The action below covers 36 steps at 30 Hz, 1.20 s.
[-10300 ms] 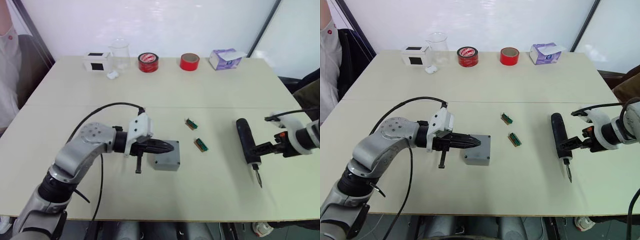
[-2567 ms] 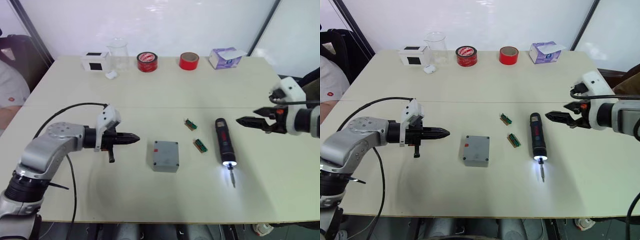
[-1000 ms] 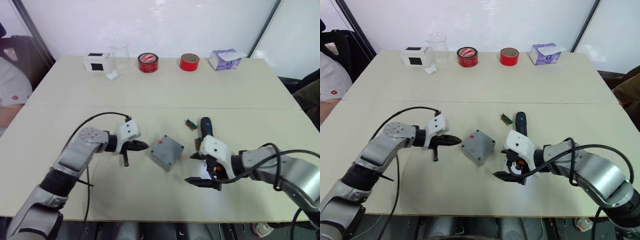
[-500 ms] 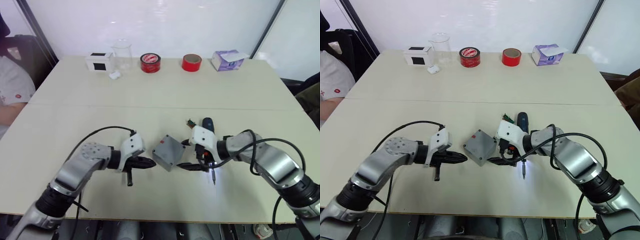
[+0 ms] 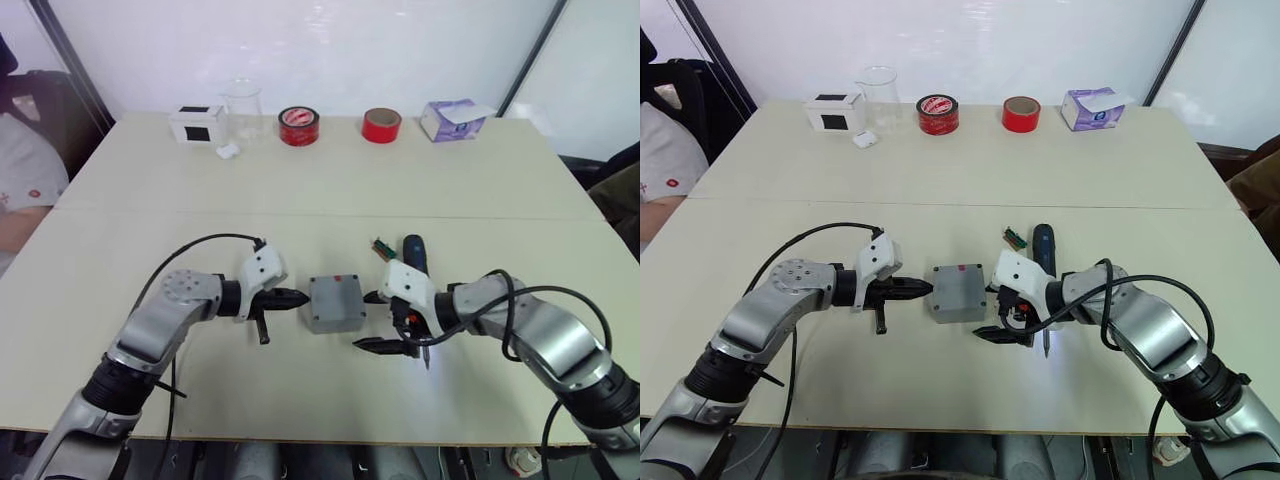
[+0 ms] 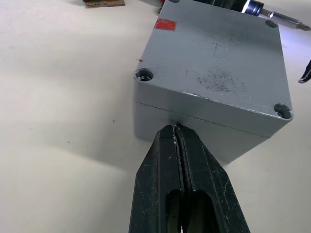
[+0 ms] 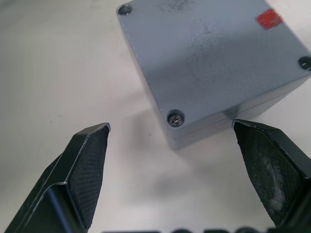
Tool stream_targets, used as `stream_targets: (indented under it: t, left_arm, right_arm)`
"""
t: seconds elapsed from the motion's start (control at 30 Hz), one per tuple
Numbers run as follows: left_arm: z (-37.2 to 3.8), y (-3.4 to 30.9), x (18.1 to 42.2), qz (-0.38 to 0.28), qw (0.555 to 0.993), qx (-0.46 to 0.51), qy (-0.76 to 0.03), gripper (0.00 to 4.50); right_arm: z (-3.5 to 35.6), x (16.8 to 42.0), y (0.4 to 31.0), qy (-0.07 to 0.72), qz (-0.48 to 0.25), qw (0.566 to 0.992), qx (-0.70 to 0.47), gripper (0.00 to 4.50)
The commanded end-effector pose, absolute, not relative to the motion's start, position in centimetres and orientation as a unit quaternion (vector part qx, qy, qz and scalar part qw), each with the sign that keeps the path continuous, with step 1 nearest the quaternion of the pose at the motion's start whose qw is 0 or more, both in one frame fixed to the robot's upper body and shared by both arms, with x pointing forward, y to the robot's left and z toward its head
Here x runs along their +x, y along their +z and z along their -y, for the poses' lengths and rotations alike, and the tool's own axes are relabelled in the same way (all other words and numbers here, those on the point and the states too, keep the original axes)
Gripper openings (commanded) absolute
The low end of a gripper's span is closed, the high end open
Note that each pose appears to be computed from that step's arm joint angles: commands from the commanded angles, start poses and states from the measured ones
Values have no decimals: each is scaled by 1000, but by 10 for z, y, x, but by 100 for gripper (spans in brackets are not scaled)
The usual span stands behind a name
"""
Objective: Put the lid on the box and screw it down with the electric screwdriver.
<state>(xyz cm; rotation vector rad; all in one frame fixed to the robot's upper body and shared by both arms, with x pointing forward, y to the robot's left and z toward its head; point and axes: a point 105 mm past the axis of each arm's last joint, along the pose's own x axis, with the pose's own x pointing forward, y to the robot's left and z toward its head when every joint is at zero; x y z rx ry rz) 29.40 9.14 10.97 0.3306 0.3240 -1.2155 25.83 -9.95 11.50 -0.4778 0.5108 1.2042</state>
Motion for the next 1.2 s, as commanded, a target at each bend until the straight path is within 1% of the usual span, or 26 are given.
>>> stream_targets:
  t: [0.03, 0.2, 0.23, 0.37, 0.47, 0.5, 0.57, 0.6, 0.73, 0.83, 0.9, 0.93, 0.97, 1.0, 1.03, 1.07, 1.13, 1.2]
  left_arm:
    - [-82, 123, 295, -117, 790, 164, -579, 0]
    - [-82, 123, 297, -113, 792, 168, -576, 0]
    - [-84, 124, 297, -114, 792, 169, -575, 0]
    - [-104, 135, 292, -123, 790, 175, -574, 0]
    - [-108, 150, 293, -114, 793, 163, -575, 0]
    - [-108, 158, 295, -106, 796, 153, -576, 0]
    - [-108, 172, 296, -91, 798, 140, -579, 0]
    - [-107, 176, 296, -87, 798, 136, -581, 0]
    - [-105, 182, 296, -80, 798, 135, -582, 0]
    - [-100, 175, 291, -84, 795, 144, -583, 0]
    - [-97, 172, 288, -86, 796, 136, -584, 0]
    - [-97, 171, 287, -87, 796, 134, -584, 0]
    - [-96, 170, 285, -87, 797, 132, -583, 0]
    - [-95, 169, 285, -87, 798, 132, -582, 0]
    - [-95, 169, 285, -87, 798, 132, -581, 0]
    - [-95, 169, 284, -87, 799, 131, -580, 0]
    - [-95, 168, 285, -87, 801, 130, -578, 0]
    - [-96, 165, 286, -89, 805, 131, -572, 0]
  right_arm:
    - [88, 250, 128, 579, -203, 759, -220, 416]
    - [89, 251, 132, 575, -202, 762, -217, 416]
    - [96, 253, 136, 567, -203, 767, -222, 416]
    - [134, 276, 181, 521, -184, 810, -196, 416]
    - [148, 295, 198, 499, -171, 831, -177, 416]
    - [153, 307, 200, 485, -165, 842, -171, 416]
    - [164, 335, 194, 439, -164, 867, -173, 416]
    - [167, 345, 188, 422, -167, 872, -182, 416]
    - [165, 368, 173, 411, -168, 874, -195, 416]
    - [167, 383, 161, 400, -179, 873, -215, 416]
    - [169, 389, 157, 394, -187, 872, -221, 371]
    - [170, 393, 157, 388, -189, 874, -223, 360]
    - [170, 396, 156, 383, -196, 874, -225, 330]
    - [171, 398, 155, 381, -200, 874, -227, 298]
    - [170, 400, 155, 381, -201, 873, -229, 253]
    - [169, 400, 156, 382, -203, 872, -230, 225]
    - [167, 402, 156, 386, -204, 870, -229, 142]
    - [164, 402, 157, 395, -205, 866, -230, 142]
